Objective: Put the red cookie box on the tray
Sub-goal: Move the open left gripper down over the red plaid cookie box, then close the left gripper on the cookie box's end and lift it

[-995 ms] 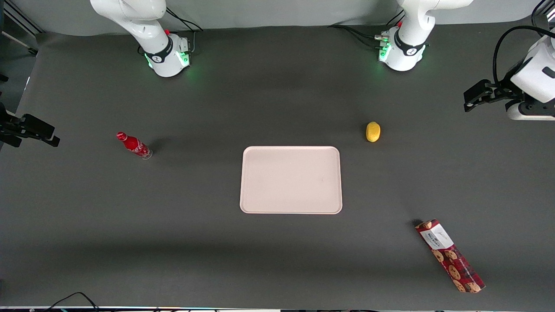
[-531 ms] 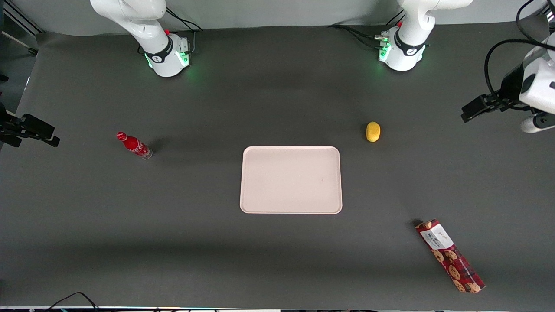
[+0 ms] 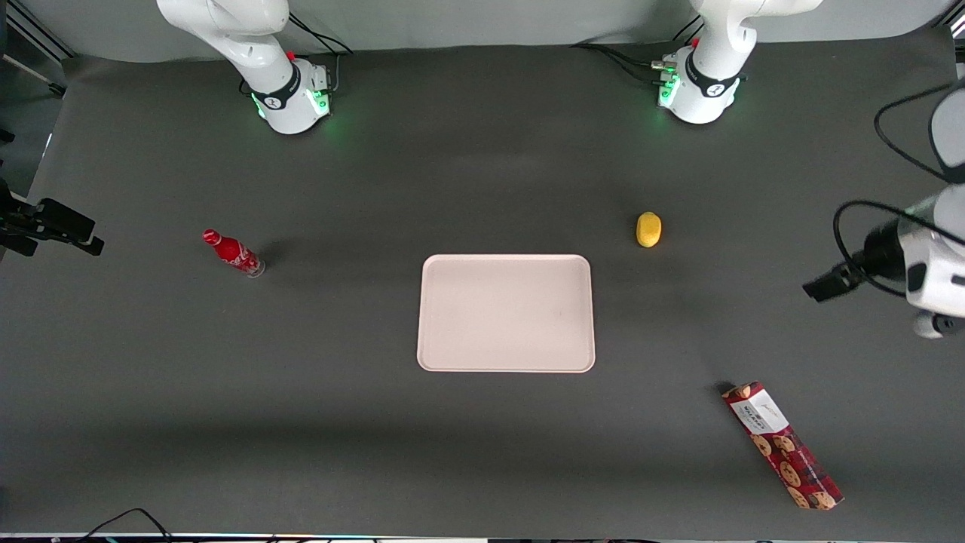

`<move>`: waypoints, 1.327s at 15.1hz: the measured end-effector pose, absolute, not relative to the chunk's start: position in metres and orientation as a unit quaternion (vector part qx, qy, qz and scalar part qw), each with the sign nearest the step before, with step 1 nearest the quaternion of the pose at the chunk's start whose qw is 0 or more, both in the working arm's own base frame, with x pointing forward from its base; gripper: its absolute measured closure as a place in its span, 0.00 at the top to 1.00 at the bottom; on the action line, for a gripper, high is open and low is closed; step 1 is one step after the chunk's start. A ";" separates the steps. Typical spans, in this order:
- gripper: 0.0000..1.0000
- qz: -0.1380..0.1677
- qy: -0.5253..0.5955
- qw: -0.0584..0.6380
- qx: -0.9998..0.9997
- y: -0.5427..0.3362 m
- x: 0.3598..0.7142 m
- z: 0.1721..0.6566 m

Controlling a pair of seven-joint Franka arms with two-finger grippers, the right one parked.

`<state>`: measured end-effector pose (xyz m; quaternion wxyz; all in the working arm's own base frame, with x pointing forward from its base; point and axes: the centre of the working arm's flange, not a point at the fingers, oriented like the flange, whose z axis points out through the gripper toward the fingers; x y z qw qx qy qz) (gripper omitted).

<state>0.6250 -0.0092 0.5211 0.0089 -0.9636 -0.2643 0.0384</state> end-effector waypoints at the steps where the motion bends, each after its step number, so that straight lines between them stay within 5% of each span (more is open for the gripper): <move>1: 1.00 0.029 -0.271 0.008 -0.962 -0.001 0.636 0.508; 10: 1.00 -0.040 -0.303 -0.012 -0.952 0.009 0.706 0.376; 20: 1.00 -0.109 -0.300 -0.025 -0.947 0.009 0.737 0.257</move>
